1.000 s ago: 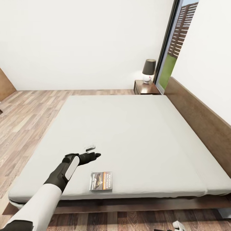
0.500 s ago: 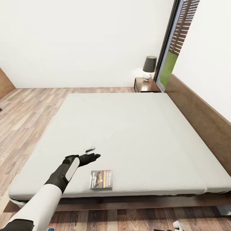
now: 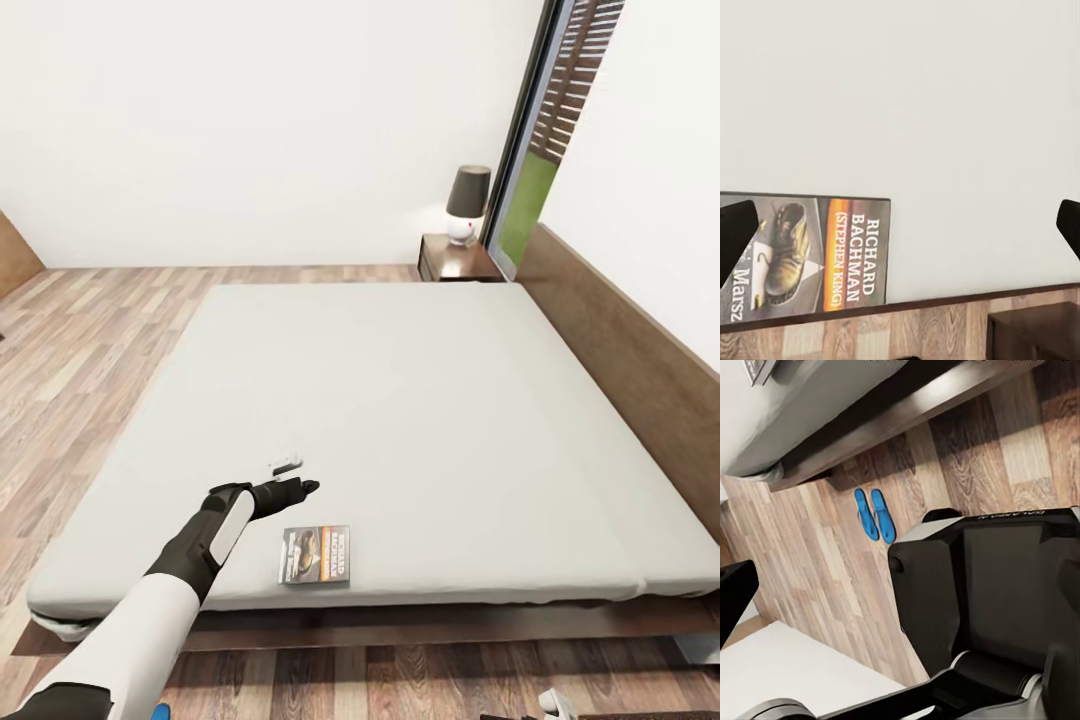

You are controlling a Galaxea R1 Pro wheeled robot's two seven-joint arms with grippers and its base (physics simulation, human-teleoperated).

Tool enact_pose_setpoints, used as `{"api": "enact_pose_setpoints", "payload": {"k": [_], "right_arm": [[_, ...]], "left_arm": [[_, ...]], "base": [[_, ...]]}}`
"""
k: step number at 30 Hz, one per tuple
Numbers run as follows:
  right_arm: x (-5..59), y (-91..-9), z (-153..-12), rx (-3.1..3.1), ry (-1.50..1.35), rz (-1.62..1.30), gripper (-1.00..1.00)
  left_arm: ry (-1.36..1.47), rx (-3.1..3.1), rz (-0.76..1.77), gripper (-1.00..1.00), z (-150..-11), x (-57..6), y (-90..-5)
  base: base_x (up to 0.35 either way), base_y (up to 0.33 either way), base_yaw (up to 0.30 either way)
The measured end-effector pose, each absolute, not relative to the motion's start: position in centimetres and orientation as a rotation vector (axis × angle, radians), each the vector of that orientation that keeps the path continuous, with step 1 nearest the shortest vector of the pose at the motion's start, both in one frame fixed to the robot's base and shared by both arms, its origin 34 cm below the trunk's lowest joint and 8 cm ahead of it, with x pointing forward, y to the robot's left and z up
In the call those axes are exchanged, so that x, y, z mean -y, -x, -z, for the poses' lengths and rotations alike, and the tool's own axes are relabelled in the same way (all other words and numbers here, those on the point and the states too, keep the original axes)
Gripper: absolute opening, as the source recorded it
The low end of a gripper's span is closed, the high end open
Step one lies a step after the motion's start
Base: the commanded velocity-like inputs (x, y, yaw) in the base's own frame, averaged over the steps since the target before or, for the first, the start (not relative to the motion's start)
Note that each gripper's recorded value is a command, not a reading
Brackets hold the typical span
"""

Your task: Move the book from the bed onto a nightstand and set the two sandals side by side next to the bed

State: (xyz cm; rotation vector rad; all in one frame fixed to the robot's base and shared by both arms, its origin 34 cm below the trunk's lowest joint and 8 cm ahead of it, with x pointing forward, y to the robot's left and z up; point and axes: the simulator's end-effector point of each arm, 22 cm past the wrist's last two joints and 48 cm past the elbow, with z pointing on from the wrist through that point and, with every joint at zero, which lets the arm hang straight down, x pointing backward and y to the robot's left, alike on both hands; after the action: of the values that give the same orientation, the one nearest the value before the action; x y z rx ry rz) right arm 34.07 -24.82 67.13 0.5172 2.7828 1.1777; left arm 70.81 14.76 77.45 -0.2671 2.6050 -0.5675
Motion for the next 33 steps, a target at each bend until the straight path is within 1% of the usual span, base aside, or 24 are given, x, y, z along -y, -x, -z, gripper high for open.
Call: {"api": "enact_pose_setpoints", "payload": {"k": [9,18,33], "right_arm": [[24.82,-33.92,-67.02,-2.787,-0.521,-1.178,1.00],[24.82,-33.91,-67.02,-2.787,-0.521,-1.178,1.00],[24.81,-34.26,-66.49,-2.787,-0.521,-1.178,1.00]], "left_arm": [[0.268,-2.610,0.569,1.00,-77.18,-14.68,-70.70],[0.268,-2.608,0.569,1.00,-77.20,-14.65,-70.71],[0.267,-2.606,0.580,1.00,-76.77,-14.06,-71.06]], "base": [[0.102,0.000,0.000],[0.228,0.000,0.000],[0.016,0.000,0.000]]}}
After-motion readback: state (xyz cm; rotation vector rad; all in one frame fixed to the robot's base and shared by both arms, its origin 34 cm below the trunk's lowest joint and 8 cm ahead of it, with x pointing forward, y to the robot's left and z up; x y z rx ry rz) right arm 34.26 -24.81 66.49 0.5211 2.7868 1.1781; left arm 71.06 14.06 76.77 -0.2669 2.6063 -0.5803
